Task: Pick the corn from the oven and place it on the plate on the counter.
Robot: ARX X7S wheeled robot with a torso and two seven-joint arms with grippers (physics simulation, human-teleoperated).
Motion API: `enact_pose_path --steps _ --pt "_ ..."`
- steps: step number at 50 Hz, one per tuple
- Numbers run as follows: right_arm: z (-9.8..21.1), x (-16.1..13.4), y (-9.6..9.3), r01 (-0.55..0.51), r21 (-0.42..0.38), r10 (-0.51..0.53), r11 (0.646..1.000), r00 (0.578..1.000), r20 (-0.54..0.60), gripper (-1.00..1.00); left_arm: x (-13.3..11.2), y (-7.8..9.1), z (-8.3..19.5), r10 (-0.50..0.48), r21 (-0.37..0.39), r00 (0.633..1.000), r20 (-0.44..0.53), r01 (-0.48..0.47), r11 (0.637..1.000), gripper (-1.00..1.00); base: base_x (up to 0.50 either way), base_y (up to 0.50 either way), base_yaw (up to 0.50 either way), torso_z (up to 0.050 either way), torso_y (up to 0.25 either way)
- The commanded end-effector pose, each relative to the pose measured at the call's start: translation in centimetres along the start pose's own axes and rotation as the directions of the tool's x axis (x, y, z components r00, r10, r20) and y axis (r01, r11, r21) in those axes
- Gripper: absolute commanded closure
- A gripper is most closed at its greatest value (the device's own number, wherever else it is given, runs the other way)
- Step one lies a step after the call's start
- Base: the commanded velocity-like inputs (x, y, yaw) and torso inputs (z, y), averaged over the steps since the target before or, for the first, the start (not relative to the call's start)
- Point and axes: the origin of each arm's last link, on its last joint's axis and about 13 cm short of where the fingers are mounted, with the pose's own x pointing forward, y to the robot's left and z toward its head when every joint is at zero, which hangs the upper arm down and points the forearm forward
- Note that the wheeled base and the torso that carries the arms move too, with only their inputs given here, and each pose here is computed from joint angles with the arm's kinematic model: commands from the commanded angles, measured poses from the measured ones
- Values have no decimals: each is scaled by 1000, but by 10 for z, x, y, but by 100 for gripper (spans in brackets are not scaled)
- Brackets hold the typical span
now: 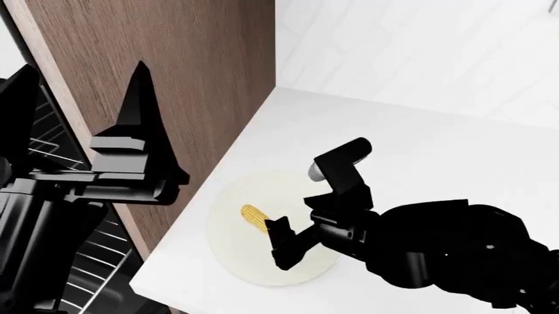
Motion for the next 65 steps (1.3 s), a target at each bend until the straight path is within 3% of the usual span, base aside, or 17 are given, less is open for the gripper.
enact_pose_path --steps 1,12,21,29,37,45,50,60,65 --pt "9 -4 3 -8 -8 9 1000 999 43 -100 0 0 0 -1 1 1000 0 1 1000 -100 0 0 0 0 0" --pt "51 -29 15 14 -95 3 995 983 181 -100 1 -2 2 -9 5 1000 2 9 1000 -100 0 0 0 0 1" --pt "75 -48 17 67 -120 -31 991 959 283 -100 1 -1 5 -8 13 1000 11 8 1000 -100 0 0 0 0 0" --pt "94 -76 27 147 -138 -78 979 907 415 -100 2 1 5 1 17 1000 16 -2 1000 -100 0 0 0 0 0" --pt "115 -108 51 264 -203 -110 943 823 558 -100 4 3 5 11 19 1000 23 -11 1000 -100 0 0 0 0 0" --pt "114 -128 71 373 -241 -146 896 759 634 -100 6 6 6 22 25 999 31 -23 999 -100 0 0 0 0 0" --pt "107 -142 77 458 -215 -207 863 707 676 -100 8 8 8 33 32 999 44 -34 999 -100 0 0 0 0 0" --pt "84 -147 57 555 -97 -355 826 647 675 -100 10 10 10 43 40 998 48 -45 998 -100 0 0 0 0 0" --pt "79 -156 64 561 -96 -330 822 608 722 -100 11 13 13 54 48 997 59 -56 997 -100 0 0 0 0 0"
